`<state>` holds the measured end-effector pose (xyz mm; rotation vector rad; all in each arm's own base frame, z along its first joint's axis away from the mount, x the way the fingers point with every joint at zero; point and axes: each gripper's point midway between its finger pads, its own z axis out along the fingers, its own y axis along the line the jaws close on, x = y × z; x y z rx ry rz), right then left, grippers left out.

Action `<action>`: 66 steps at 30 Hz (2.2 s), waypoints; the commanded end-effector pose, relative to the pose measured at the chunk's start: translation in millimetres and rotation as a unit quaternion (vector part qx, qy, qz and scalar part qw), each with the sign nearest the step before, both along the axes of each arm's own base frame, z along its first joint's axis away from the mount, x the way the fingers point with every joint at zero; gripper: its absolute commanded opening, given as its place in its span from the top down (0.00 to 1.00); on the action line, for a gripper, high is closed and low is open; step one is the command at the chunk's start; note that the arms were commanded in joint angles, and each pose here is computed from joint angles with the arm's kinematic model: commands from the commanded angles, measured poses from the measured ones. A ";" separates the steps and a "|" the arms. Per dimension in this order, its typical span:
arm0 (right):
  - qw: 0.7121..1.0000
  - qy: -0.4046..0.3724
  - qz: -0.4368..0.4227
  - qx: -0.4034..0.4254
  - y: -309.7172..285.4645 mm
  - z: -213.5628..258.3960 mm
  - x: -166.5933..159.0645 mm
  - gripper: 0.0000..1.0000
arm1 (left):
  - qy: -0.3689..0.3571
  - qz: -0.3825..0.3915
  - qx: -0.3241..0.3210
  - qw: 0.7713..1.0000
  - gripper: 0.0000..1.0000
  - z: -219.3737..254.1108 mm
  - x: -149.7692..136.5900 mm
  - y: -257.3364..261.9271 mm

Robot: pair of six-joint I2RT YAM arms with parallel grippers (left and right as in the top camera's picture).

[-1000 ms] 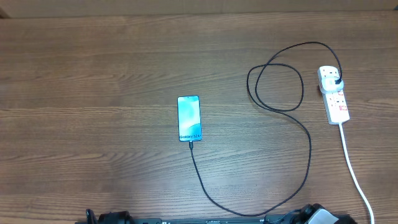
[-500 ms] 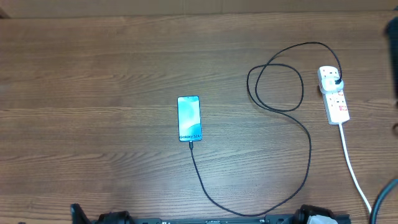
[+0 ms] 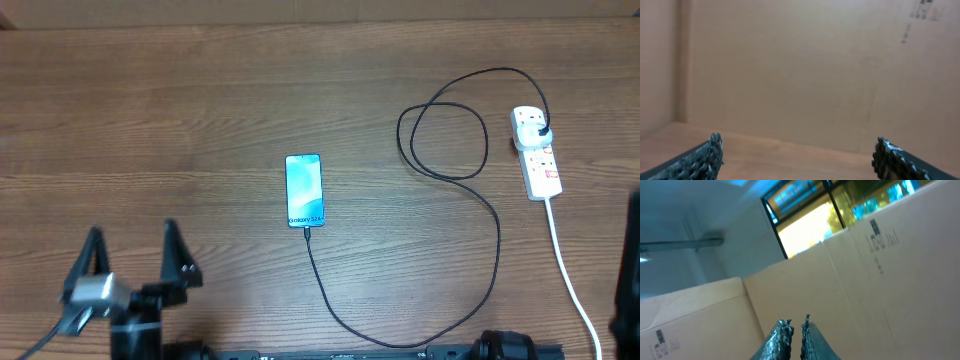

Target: Plug charger to phone and switch on socket

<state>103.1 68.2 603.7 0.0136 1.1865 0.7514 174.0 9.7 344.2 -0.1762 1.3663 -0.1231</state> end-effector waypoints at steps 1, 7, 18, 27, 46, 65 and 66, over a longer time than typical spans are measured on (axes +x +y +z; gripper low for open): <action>0.999 -0.031 -0.009 -0.001 -0.3 -6.4 -23.6 0.88 | 0.014 -0.034 0.000 0.999 0.00 -33.3 23.8 -9.1; 0.995 -0.095 -0.009 -0.007 4.2 -19.1 -65.9 0.84 | 0.019 -0.038 -0.032 0.999 0.00 -73.5 48.1 -6.6; 0.983 -0.166 -0.075 0.030 -14.3 -37.7 -117.0 0.82 | 0.018 -0.042 -0.052 0.998 0.00 -121.0 67.1 -4.9; 0.978 -0.192 -0.083 0.023 -12.4 -40.2 -137.9 0.82 | 0.045 -0.041 -0.055 0.997 0.00 -144.1 71.4 -4.4; 0.962 -0.238 -0.130 0.024 -20.0 -45.0 -175.6 0.65 | 0.133 -0.044 -0.066 0.988 0.00 -187.5 72.2 -7.1; 0.948 -0.266 -0.100 0.141 -46.3 -44.5 -126.3 0.00 | 0.133 -0.044 -0.066 0.988 0.00 -187.5 72.2 -7.1; 0.949 -0.258 -0.105 0.146 -49.9 -50.4 -113.6 0.00 | 0.133 -0.044 -0.066 0.988 0.00 -187.5 72.2 -7.1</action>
